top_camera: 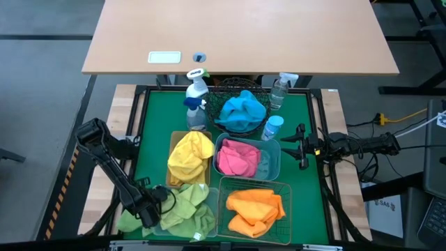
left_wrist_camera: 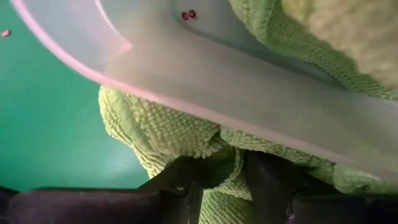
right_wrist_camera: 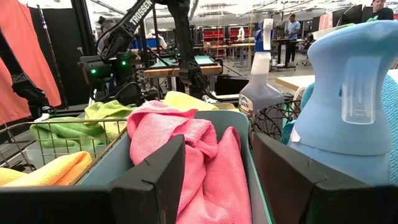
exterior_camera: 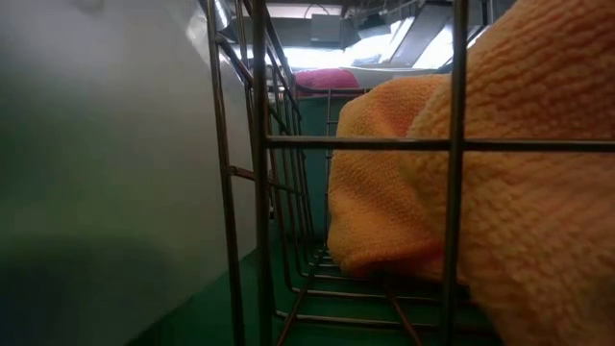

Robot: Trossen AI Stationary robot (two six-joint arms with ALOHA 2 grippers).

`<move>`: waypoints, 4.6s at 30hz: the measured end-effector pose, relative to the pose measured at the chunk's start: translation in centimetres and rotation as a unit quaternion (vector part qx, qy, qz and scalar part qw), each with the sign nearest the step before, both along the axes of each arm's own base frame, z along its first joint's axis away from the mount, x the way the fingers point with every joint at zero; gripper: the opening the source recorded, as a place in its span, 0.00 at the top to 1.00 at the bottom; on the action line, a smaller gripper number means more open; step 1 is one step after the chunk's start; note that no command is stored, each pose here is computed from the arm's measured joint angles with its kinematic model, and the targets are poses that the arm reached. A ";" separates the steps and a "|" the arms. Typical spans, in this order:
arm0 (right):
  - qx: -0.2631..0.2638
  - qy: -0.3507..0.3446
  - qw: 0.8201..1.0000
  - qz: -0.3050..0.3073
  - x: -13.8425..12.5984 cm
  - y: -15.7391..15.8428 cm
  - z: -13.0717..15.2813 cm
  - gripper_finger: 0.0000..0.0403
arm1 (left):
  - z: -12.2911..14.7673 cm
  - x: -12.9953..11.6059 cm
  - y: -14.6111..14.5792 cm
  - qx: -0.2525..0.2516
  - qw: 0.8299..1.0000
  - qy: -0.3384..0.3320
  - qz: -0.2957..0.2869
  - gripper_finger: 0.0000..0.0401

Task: Sort microfiber towel by color & place in baskets
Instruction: Put the green towel into the white bin

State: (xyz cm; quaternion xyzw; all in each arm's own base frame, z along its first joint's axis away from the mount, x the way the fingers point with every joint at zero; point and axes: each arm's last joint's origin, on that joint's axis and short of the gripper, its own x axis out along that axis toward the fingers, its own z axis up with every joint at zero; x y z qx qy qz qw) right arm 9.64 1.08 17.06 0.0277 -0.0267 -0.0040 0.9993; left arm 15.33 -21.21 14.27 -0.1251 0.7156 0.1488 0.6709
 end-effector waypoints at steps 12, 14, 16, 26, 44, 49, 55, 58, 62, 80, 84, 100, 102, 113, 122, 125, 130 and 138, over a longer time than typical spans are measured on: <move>0.000 0.000 1.000 0.000 0.0 0.0 0.0 0.53 | 0.6 0.5 -0.7 -0.018 1.000 -0.005 -0.023 0.98; 0.000 0.000 1.000 0.000 0.0 0.0 0.0 0.53 | 1.0 0.7 -1.0 -0.023 0.999 -0.002 -0.022 0.98; 0.000 0.000 1.000 0.000 0.0 0.0 0.0 0.53 | 1.8 1.0 -1.4 -0.031 0.999 -0.001 -0.022 0.99; 0.000 0.000 1.000 0.000 0.0 0.0 0.0 0.53 | 7.2 1.5 -2.4 -0.033 0.999 0.037 -0.019 1.00; 0.000 0.000 1.000 0.001 0.0 0.0 0.0 0.53 | 21.7 2.4 -1.8 0.013 0.986 -0.162 0.020 1.00; 0.000 0.000 1.000 0.001 0.0 0.0 0.0 0.53 | 25.3 2.6 -1.3 -0.013 0.968 -0.247 0.036 1.00; 0.000 0.000 1.000 0.001 0.0 0.0 0.0 0.53 | 28.7 2.9 -0.2 -0.020 0.939 -0.338 0.068 1.00; 0.000 0.000 1.000 0.001 0.0 0.0 0.0 0.53 | 29.9 3.1 0.4 -0.026 0.928 -0.361 0.083 1.00; 0.000 0.000 1.000 0.001 0.0 0.0 0.0 0.53 | 30.8 3.4 1.1 -0.031 0.921 -0.376 0.095 1.00; 0.000 0.000 1.000 0.001 0.0 0.0 0.0 0.53 | 26.7 7.1 -1.2 -0.029 0.910 -0.412 0.032 1.00; 0.000 0.000 1.000 0.001 0.0 0.0 0.0 0.53 | 23.3 7.7 -2.1 -0.019 0.920 -0.391 0.014 1.00; 0.000 0.000 1.000 0.001 0.0 0.0 0.0 0.53 | 9.6 7.7 -2.4 -0.033 0.954 -0.298 -0.015 1.00; 0.000 0.000 1.000 0.001 0.0 0.0 0.0 0.53 | 8.4 7.5 -1.9 -0.022 0.957 -0.287 -0.015 1.00; 0.000 0.000 1.000 0.001 0.0 0.0 0.0 0.53 | 3.6 6.2 0.4 0.018 0.972 -0.234 -0.017 1.00; 0.000 0.000 1.000 0.001 0.0 0.0 0.0 0.53 | 2.8 6.4 1.3 0.002 0.980 -0.201 0.003 0.92; 0.000 0.000 1.000 0.001 0.0 0.0 0.0 0.53 | 2.8 6.6 1.5 -0.013 0.982 -0.188 0.030 0.88; 0.000 0.000 1.000 0.001 0.0 0.0 0.0 0.53 | 3.1 7.1 1.7 -0.020 0.981 -0.186 0.043 0.81; 0.000 0.000 1.000 0.000 0.0 0.0 0.0 0.53 | 4.4 8.0 1.5 -0.051 0.982 -0.180 0.025 0.72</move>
